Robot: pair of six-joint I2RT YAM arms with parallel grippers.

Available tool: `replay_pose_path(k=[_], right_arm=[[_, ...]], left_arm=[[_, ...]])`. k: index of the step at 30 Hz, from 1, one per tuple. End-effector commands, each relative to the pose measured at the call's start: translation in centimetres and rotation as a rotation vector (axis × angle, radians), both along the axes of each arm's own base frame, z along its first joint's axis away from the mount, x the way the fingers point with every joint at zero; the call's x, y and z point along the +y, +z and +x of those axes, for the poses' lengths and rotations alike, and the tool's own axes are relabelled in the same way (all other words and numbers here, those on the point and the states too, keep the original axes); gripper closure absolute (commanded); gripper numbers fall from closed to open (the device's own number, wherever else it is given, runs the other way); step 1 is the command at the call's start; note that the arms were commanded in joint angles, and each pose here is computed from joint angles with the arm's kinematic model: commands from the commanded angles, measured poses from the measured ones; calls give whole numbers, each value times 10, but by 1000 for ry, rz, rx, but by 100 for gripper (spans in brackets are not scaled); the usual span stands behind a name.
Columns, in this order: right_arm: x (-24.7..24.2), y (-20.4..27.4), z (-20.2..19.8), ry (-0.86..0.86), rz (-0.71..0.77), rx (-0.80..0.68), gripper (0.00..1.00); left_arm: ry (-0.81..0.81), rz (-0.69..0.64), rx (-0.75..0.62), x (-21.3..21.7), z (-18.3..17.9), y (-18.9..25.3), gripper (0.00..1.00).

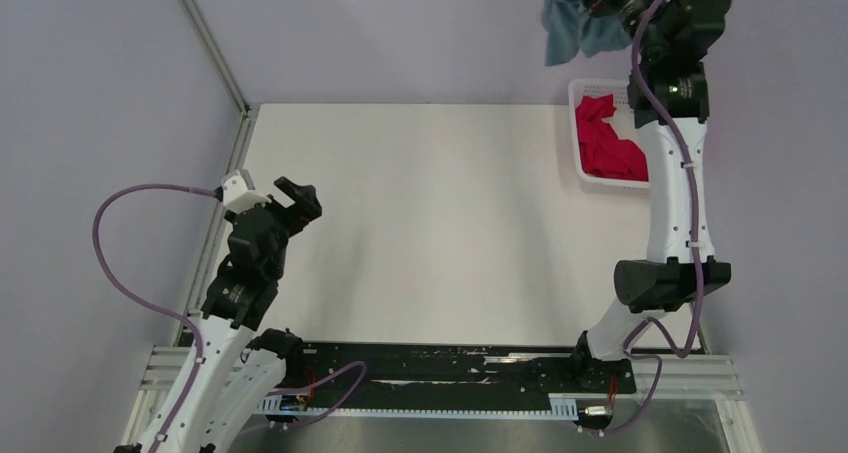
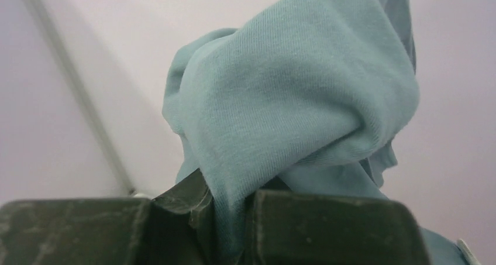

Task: Fold and stack the t-shirts
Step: Move the tshirt to the center of the board

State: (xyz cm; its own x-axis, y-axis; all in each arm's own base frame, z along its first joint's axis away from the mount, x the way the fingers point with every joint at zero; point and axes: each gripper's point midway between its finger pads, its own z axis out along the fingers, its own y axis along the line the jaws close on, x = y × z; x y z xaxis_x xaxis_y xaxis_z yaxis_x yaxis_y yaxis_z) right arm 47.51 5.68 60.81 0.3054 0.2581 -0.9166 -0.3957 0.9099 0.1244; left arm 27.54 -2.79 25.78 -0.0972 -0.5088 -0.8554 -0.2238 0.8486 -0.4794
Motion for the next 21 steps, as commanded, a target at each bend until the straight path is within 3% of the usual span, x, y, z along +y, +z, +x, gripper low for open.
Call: replay_pose_path(k=[1, 4, 10, 14, 17, 21], right_arm=[[97, 11, -57, 278, -15, -40, 100], [136, -21, -68, 360, 21, 57, 100], [184, -98, -90, 358, 41, 258, 100], [202, -192, -98, 364, 89, 517, 100], [208, -281, -96, 346, 99, 743, 87], [190, -391, -75, 185, 26, 1024, 75]], left_arm=[[5, -47, -35, 0, -4, 5, 0], [7, -50, -35, 2, -9, 5, 0], [14, -72, -16, 4, -20, 1, 0], [9, -116, 11, 1, -25, -10, 0], [-43, -132, 14, -9, -26, -17, 0], [-106, -147, 66, -25, -15, -37, 0]])
